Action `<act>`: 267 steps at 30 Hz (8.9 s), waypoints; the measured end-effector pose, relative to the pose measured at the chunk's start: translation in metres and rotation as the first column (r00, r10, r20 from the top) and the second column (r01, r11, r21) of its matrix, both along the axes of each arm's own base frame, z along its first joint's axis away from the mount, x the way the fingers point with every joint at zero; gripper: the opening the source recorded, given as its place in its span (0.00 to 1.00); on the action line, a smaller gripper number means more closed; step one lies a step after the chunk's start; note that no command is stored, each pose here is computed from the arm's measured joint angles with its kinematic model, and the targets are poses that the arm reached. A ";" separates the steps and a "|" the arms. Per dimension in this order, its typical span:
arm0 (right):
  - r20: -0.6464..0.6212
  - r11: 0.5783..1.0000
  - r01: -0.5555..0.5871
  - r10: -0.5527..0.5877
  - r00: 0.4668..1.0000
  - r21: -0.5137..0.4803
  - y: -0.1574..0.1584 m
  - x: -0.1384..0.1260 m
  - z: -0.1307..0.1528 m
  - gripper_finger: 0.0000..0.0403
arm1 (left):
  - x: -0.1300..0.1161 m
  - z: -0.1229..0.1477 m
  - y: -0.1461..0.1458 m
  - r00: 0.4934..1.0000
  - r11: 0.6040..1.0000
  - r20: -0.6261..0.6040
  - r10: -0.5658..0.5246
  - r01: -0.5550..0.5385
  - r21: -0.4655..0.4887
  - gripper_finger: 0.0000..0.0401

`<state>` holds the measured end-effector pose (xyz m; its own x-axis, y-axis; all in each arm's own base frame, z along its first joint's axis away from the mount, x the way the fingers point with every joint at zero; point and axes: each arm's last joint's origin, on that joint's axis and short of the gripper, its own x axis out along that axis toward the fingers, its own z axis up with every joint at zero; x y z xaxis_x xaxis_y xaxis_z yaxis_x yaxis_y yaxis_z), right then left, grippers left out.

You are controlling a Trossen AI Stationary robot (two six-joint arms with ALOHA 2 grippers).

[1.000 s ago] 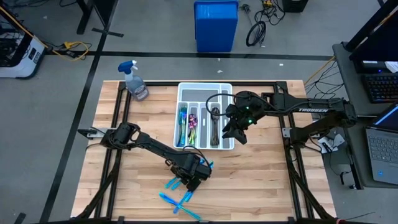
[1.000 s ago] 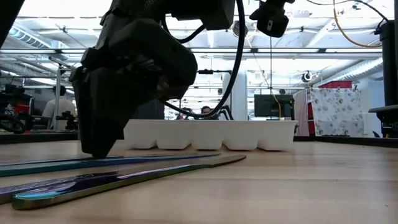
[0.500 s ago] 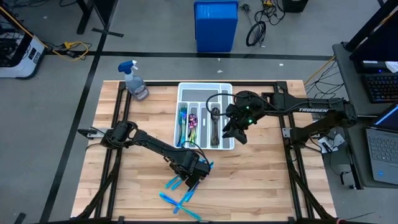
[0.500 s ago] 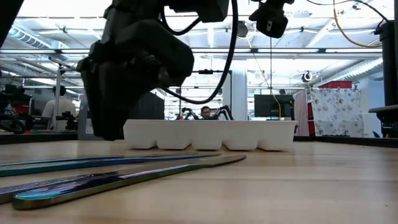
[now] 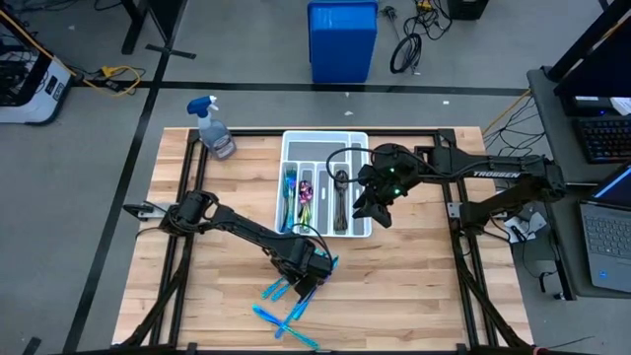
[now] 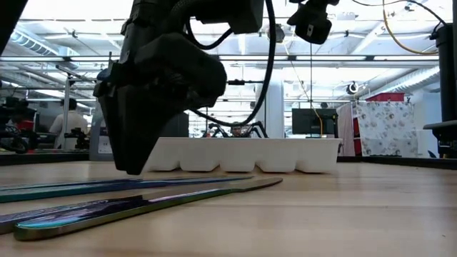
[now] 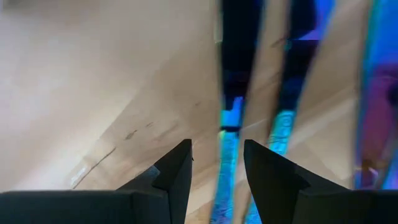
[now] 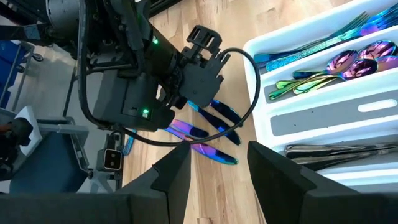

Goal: Sort silverware

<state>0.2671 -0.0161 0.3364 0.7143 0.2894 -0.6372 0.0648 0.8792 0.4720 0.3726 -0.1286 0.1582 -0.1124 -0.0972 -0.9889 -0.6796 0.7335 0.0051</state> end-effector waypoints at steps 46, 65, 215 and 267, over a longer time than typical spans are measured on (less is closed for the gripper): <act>-0.003 1.000 0.002 -0.002 1.000 0.003 0.000 0.000 0.000 0.35 | 0.004 -0.011 -0.001 0.999 0.999 0.015 -0.036 0.035 0.018 0.11; -0.002 1.000 0.000 0.000 1.000 0.000 0.000 0.000 0.000 0.35 | 0.003 -0.007 -0.002 0.999 0.999 -0.020 -0.036 0.036 -0.018 0.01; -0.104 0.742 -0.300 0.300 0.948 -0.599 0.142 0.101 -0.146 0.35 | -0.105 -0.008 -0.079 0.899 0.882 0.358 -0.252 0.061 0.468 0.52; -0.111 0.724 -0.348 0.355 0.928 -0.596 0.150 0.098 -0.146 0.35 | -0.080 -0.006 -0.033 0.976 0.983 0.131 -0.173 0.163 0.088 0.52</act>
